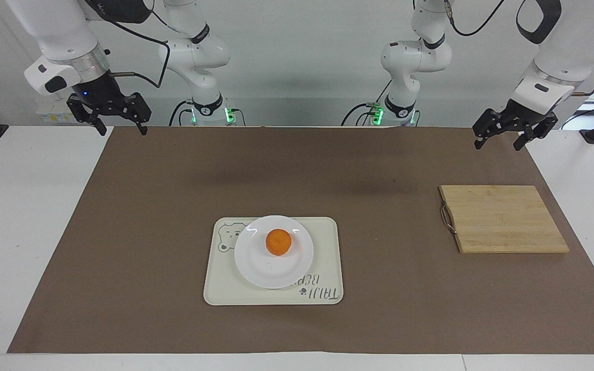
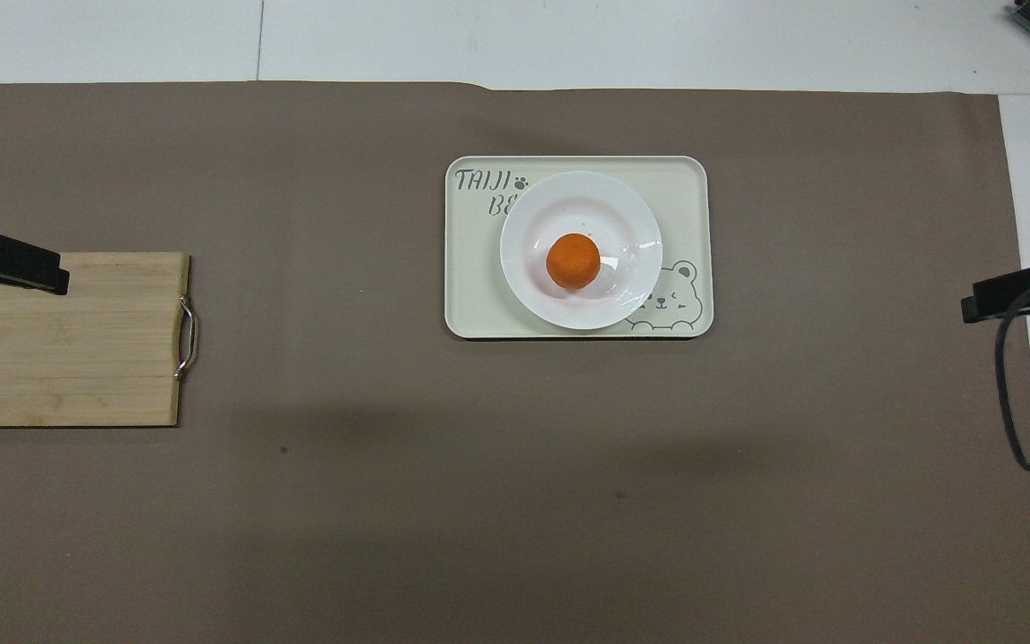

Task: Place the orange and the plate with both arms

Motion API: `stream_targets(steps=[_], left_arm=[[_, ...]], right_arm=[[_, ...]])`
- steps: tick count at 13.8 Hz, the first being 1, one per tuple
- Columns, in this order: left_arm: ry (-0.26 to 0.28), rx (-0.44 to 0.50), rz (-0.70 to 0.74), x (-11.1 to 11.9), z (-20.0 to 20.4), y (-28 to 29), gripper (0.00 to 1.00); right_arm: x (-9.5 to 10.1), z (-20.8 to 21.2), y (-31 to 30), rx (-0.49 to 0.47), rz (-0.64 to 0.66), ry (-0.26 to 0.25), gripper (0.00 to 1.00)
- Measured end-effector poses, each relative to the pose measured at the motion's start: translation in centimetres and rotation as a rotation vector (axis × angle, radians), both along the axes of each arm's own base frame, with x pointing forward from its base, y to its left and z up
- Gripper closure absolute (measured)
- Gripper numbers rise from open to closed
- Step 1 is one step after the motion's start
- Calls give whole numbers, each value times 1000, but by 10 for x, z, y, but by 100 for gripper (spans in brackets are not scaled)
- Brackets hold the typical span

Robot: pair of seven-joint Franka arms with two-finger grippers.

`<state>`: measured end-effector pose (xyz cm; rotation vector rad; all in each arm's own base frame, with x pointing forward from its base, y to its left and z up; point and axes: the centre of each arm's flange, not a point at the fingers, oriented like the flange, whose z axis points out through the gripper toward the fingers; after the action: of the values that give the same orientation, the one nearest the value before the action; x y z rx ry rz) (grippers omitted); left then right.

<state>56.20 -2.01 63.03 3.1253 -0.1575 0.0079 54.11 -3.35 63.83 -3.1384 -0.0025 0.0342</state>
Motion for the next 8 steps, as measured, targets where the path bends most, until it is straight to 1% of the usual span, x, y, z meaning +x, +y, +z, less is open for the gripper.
stream_targets(steps=[8], left_arm=[[0, 0, 0, 0, 0, 0, 0]], right_arm=[[0, 1, 1, 0, 3, -2, 0]])
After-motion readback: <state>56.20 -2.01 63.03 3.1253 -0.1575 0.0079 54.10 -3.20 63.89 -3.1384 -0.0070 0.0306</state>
